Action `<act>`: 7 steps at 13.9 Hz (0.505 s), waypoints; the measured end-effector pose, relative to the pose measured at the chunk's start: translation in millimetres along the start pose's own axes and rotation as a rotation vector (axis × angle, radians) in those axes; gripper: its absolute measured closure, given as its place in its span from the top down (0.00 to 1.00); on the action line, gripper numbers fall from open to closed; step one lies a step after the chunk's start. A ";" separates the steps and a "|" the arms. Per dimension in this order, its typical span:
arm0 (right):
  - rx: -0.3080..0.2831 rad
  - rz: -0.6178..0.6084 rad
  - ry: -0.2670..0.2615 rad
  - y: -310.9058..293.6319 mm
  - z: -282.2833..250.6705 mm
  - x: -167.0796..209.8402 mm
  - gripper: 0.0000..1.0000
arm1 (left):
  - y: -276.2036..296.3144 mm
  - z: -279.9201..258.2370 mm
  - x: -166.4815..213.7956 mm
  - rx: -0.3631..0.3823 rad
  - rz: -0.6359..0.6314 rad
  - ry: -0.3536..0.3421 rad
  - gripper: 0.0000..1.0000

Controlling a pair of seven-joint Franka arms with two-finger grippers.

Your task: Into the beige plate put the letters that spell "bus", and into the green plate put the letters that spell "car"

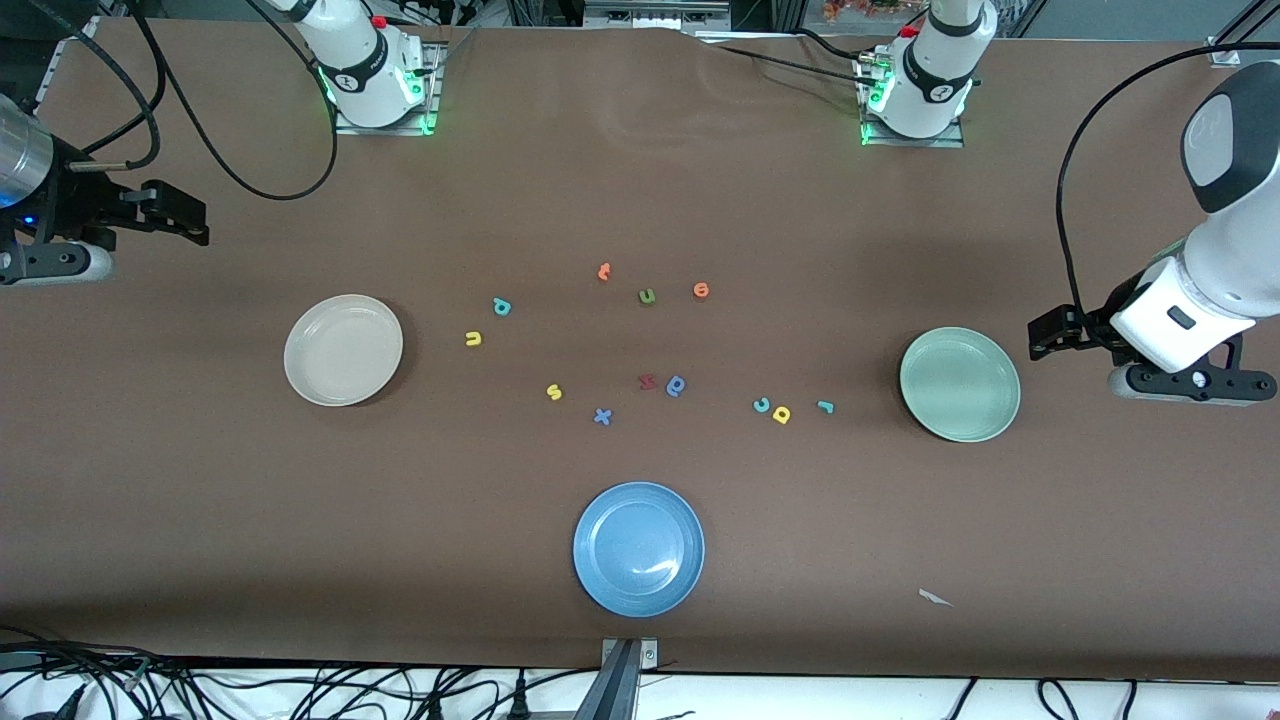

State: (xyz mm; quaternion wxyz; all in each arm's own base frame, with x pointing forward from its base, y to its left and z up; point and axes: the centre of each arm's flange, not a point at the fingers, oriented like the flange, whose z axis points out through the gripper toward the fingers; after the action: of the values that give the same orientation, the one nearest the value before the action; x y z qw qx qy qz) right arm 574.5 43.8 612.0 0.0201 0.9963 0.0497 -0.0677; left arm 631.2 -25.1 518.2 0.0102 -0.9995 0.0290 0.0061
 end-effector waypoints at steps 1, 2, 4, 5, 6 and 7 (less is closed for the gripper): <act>0.007 -0.001 0.000 -0.7 0.0 0.0 1.00 | 0.0 0.2 0.0 0.000 0.000 0.000 1.00; 0.010 -0.001 0.000 -0.8 0.0 0.0 1.00 | 0.1 0.4 0.0 0.000 0.000 -0.001 1.00; 0.011 -0.001 0.000 -0.8 0.0 0.0 1.00 | 0.4 0.8 0.0 0.000 0.001 -0.002 1.00; 0.012 -0.001 0.000 -0.8 0.0 0.0 1.00 | 0.5 1.1 -0.1 0.000 0.001 -0.002 1.00; 0.012 -0.001 0.000 -0.7 0.0 0.0 1.00 | 0.7 1.3 -0.1 0.000 0.001 -0.002 1.00; 0.012 -0.001 0.000 -0.7 0.0 0.0 1.00 | 1.0 1.6 -0.1 0.000 0.002 -0.003 1.00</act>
State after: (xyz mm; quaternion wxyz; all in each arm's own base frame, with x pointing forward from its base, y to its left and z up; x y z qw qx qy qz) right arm 574.5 44.4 611.9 0.0140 0.9964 0.0496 -0.0679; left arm 631.0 -26.1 516.6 0.0101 -0.9995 0.0298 0.0076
